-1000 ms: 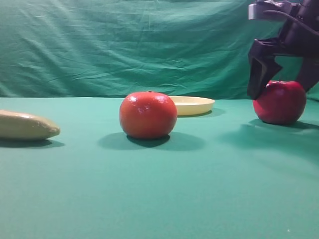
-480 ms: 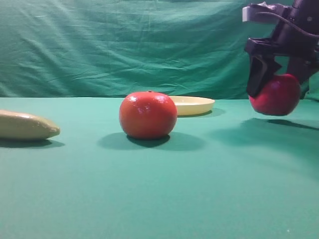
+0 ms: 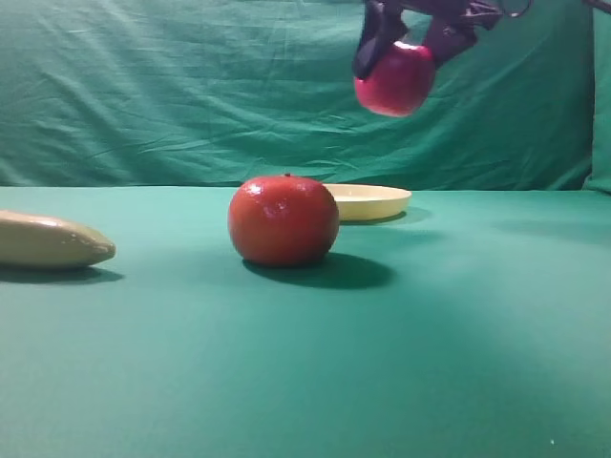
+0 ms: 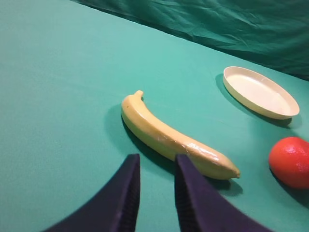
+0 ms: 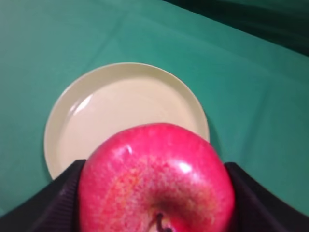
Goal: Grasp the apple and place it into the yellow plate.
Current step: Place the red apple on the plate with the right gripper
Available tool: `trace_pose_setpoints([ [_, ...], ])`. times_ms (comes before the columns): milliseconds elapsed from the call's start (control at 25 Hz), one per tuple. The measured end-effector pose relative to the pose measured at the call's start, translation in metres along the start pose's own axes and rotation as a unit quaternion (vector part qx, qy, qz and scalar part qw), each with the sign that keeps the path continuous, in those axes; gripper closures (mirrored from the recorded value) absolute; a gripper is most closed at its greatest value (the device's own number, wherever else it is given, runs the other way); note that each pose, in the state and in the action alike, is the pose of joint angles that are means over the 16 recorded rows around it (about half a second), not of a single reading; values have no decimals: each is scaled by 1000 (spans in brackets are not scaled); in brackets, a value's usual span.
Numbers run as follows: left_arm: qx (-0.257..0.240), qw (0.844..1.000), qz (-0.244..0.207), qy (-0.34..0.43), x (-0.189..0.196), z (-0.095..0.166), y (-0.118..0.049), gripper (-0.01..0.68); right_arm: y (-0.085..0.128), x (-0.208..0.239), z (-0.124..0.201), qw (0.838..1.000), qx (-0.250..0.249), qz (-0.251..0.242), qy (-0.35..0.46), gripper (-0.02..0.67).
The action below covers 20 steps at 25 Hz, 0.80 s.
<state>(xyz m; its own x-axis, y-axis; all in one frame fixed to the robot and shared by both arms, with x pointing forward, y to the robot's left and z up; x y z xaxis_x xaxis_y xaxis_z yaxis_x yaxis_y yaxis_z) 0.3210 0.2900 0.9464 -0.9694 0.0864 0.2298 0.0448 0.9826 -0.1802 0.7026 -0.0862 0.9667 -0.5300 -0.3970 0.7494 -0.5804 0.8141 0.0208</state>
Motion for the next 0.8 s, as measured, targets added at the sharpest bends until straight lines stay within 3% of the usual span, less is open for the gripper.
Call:
trace_pose_setpoints([
  [160, 0, 1000, 0, 0, 0, 0, 0, 516, 6, -23, 7, 1000, 11, -5, 9, 171],
  [440, 0, 1000, 0, 0, 0, 0, 0, 516, 9, -37, 13, 1000, 23, -5, 12, 99],
  [680, 0, 1000, 0, 0, 0, 0, 0, 516, 10, -19, -2, 999, 30, -2, -10, 38],
  [800, 0, 1000, 0, 0, 0, 0, 0, 516, 11, 3, -14, 999, 34, 1, -27, 39],
])
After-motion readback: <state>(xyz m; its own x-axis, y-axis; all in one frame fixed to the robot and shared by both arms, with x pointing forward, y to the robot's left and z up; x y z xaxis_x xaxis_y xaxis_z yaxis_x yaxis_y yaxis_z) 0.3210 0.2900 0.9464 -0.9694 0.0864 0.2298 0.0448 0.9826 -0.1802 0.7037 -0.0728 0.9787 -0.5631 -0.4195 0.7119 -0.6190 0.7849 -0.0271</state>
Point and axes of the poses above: a point on each arm's last joint axis where the gripper is mounted, x pointing back along that axis away from the gripper, y along the wrist's bending axis when the last joint is at zero, z = x × y, the point moved 3 cm from there along -x, pointing out along that axis toward the gripper
